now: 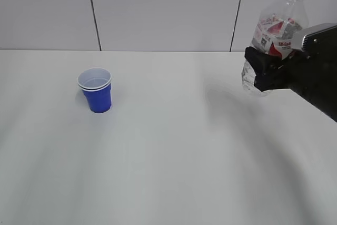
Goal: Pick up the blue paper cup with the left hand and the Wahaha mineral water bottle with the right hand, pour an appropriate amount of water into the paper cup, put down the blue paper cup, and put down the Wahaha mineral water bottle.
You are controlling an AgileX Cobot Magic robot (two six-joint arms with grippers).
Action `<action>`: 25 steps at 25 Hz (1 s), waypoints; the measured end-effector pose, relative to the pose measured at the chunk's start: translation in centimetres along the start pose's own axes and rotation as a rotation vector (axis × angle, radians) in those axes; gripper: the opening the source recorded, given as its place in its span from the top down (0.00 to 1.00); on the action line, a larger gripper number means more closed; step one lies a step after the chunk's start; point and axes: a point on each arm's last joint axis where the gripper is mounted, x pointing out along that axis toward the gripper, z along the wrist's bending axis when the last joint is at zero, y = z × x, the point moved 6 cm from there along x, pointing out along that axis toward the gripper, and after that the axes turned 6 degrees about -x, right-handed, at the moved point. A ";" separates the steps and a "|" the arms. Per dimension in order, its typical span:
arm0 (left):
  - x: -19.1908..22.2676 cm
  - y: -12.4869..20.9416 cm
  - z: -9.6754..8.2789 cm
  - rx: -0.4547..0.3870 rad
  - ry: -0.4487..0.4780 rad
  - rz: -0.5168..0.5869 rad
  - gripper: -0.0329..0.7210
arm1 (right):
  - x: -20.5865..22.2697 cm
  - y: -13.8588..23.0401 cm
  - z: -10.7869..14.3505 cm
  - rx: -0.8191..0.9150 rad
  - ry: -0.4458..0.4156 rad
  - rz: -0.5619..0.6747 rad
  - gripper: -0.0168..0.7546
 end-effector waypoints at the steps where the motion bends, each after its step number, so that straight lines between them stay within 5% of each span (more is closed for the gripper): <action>1: -0.8 -0.1 0.2 0.011 -0.013 0.007 0.18 | 0.0 0.0 0.0 0.002 0.000 0.000 0.34; 6: -4.7 -0.3 1.0 0.026 -0.052 -0.023 0.18 | 0.0 0.0 0.0 0.008 -0.001 0.000 0.34; 15: -10.9 2.5 2.2 -0.028 -0.111 0.081 0.18 | 0.0 0.0 0.0 0.021 -0.001 0.000 0.34; 19: -12.2 3.9 1.5 -0.076 -0.054 0.118 0.18 | 0.0 0.0 0.1 0.020 -0.003 0.000 0.34; 25: -13.5 5.5 -0.6 -0.006 0.098 0.159 0.18 | 0.0 0.0 0.3 0.027 -0.016 -0.002 0.34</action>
